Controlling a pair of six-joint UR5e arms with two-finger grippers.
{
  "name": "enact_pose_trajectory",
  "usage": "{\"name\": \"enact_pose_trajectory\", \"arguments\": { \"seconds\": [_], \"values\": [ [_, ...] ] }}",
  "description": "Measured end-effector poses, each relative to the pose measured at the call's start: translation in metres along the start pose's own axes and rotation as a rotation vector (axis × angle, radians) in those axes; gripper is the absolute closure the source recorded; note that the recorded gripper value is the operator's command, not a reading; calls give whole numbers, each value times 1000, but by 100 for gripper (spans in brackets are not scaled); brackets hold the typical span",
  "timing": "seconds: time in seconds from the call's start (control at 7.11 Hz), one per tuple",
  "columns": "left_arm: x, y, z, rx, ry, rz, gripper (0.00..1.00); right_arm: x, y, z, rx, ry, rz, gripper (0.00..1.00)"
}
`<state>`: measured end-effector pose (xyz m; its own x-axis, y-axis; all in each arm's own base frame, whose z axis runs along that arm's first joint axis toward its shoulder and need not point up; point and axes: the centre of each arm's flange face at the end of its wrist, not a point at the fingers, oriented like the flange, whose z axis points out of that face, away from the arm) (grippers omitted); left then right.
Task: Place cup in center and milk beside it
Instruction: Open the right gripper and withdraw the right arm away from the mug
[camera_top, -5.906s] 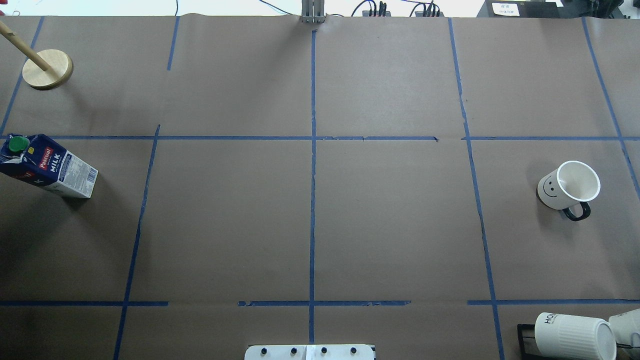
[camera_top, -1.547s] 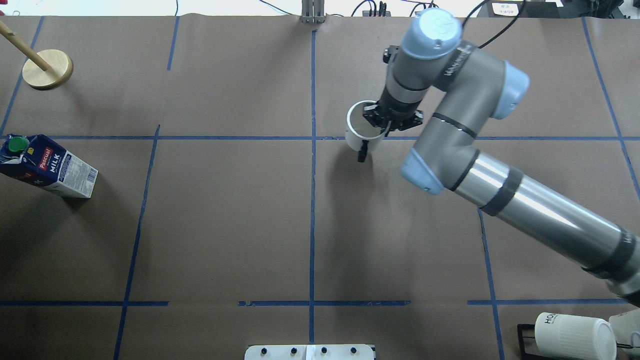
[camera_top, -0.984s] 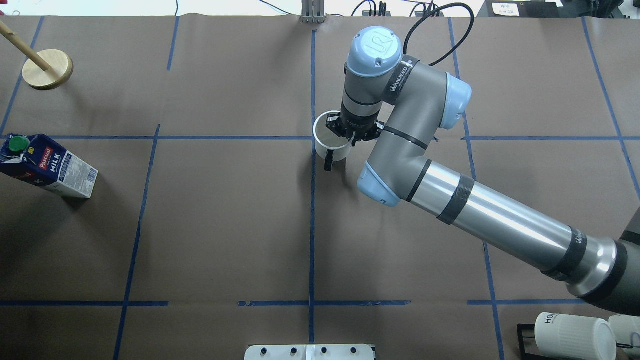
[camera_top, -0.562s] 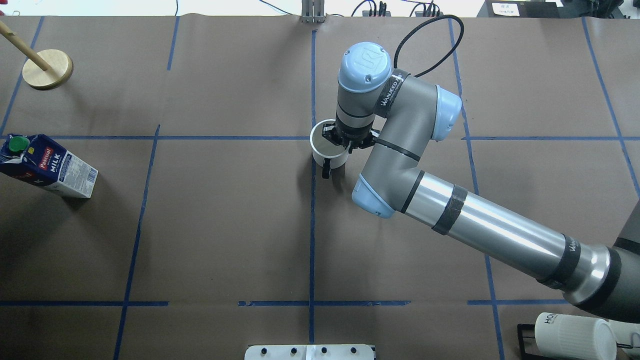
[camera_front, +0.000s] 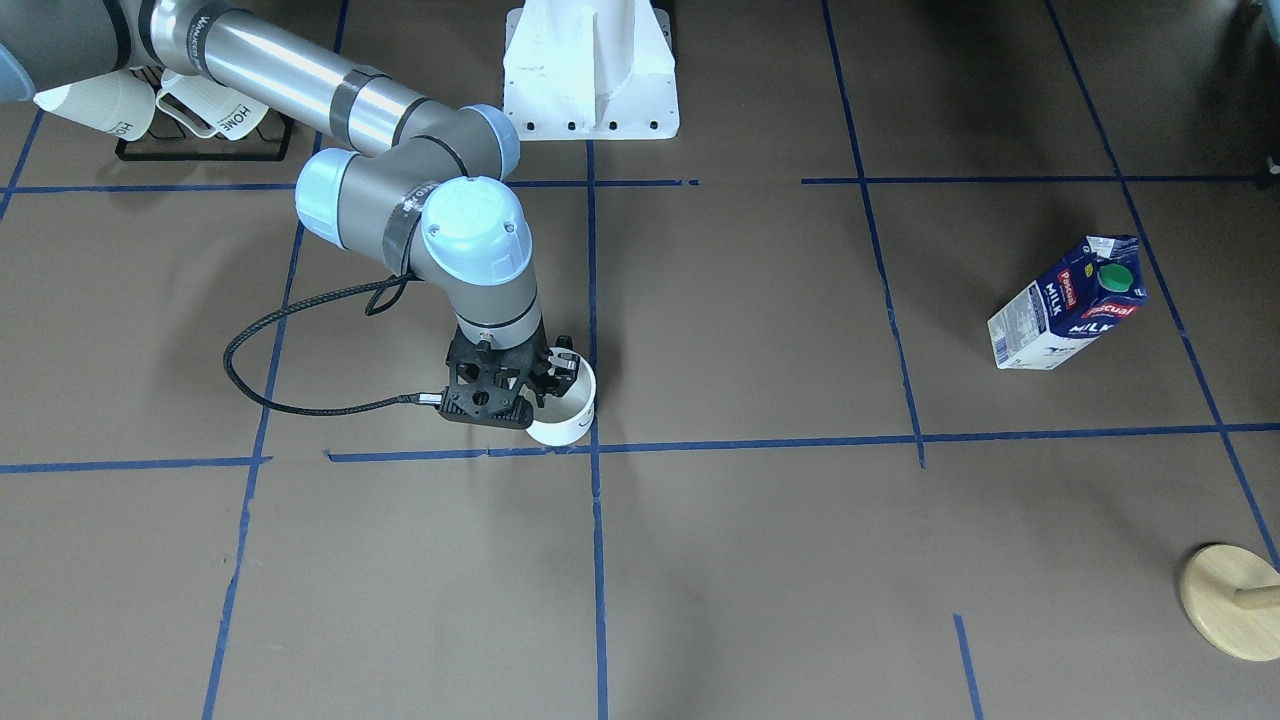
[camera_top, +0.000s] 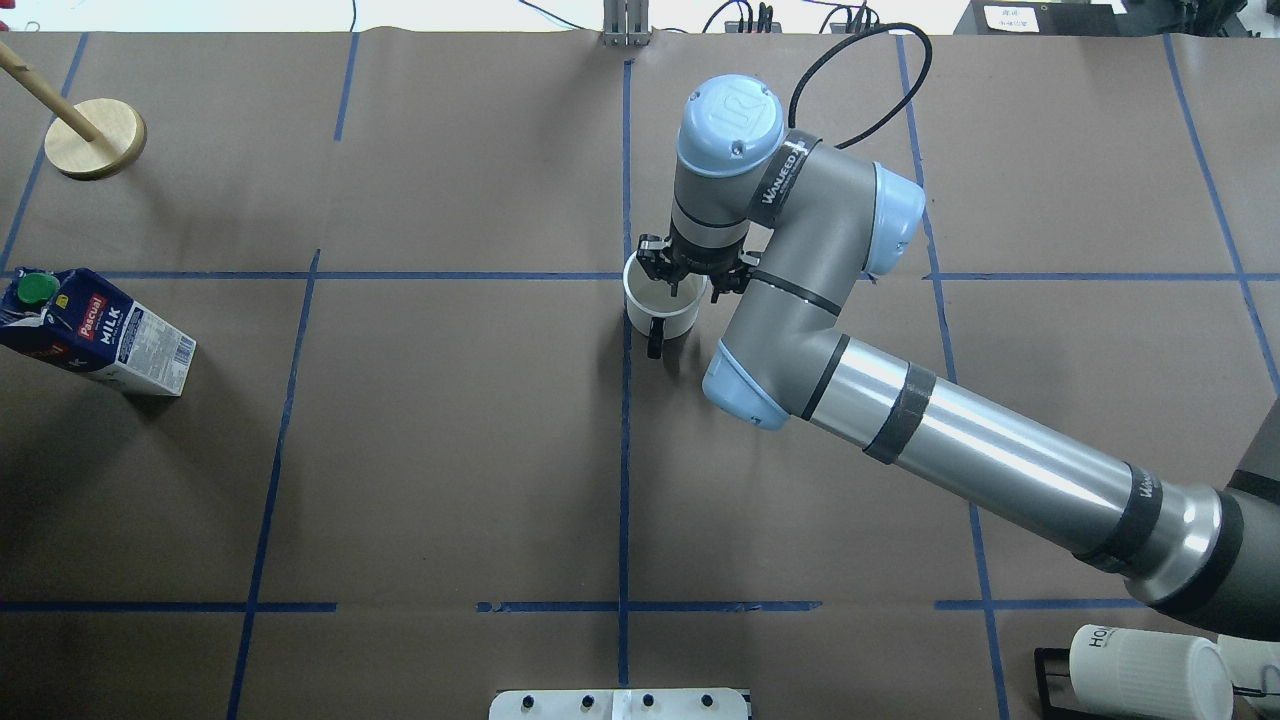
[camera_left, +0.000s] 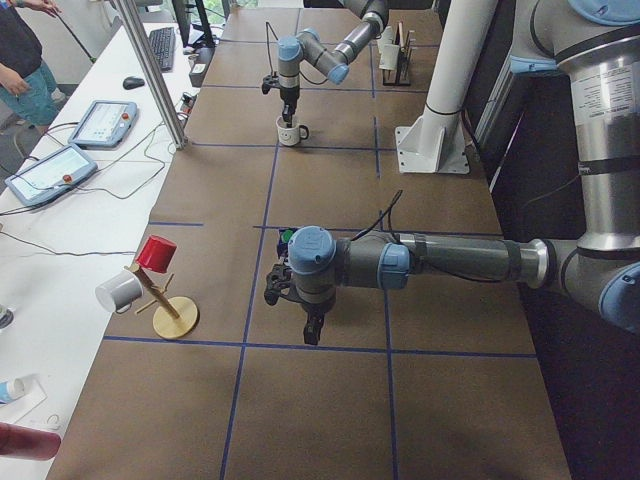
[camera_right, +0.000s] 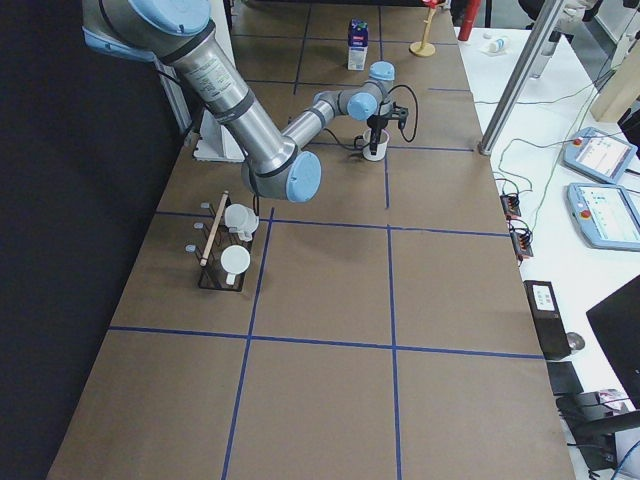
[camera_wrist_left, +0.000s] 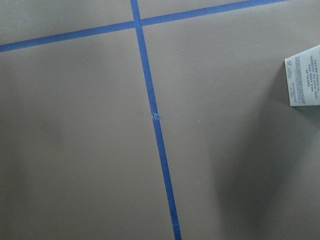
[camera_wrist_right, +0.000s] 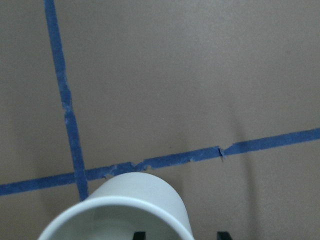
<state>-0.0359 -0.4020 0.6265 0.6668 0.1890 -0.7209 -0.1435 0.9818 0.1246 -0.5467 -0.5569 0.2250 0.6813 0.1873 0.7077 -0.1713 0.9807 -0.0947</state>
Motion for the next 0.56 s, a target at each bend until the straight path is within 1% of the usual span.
{"name": "enact_pose_trajectory", "arguments": {
  "seconds": [0.28, 0.56],
  "values": [
    [0, -2, -1, 2, -6, 8, 0, 14, -30, -46, -20, -41, 23, 0],
    [4, -12, -6, 19, -9, 23, 0, 57, -61, -99, -28, -28, -8, 0]
  ]
}}
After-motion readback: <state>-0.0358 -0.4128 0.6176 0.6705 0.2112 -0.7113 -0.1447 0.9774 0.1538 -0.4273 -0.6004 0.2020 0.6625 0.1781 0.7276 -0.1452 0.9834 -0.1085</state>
